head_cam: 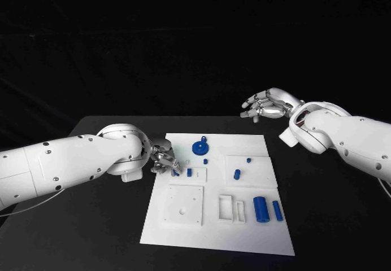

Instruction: Assemble the parts on the task board

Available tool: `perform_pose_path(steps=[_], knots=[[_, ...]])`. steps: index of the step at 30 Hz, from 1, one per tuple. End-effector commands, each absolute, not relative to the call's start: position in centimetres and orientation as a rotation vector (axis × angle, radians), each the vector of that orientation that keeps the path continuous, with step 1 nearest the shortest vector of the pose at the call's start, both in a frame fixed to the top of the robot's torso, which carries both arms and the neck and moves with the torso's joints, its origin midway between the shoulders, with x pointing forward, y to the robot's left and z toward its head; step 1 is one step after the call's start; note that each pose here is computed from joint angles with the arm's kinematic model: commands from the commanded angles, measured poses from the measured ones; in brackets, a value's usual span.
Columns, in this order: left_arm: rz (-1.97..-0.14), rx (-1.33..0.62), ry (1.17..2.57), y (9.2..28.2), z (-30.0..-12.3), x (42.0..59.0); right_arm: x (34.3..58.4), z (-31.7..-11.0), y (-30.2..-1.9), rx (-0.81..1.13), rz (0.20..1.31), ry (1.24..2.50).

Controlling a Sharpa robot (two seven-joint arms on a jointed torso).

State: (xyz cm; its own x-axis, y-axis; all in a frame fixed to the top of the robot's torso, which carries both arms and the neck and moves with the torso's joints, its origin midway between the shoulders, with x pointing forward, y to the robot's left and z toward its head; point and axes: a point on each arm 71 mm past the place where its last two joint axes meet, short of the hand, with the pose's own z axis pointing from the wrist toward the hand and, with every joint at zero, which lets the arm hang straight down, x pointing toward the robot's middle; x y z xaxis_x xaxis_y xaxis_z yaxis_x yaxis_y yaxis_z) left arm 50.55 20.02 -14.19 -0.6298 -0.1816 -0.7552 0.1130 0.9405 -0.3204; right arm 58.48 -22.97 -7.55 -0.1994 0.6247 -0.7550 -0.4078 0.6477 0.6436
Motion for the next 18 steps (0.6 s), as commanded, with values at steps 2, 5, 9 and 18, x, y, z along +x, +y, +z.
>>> perform_pose_path(steps=[2,5,9,18], knots=[[-0.384,-0.026,2.257,20.15,-15.23,50.15,58.42,-7.61,-22.85,0.181,0.951,1.515],[-0.385,-0.026,2.257,20.15,-15.23,50.16,58.42,-7.61,-22.84,0.181,0.951,1.514],[-0.385,-0.027,2.256,20.13,-15.23,50.15,58.43,-7.61,-22.87,0.181,0.951,1.515],[-0.37,-0.003,2.256,19.9,-15.32,50.01,58.42,-7.64,-22.83,0.181,0.952,1.515]])
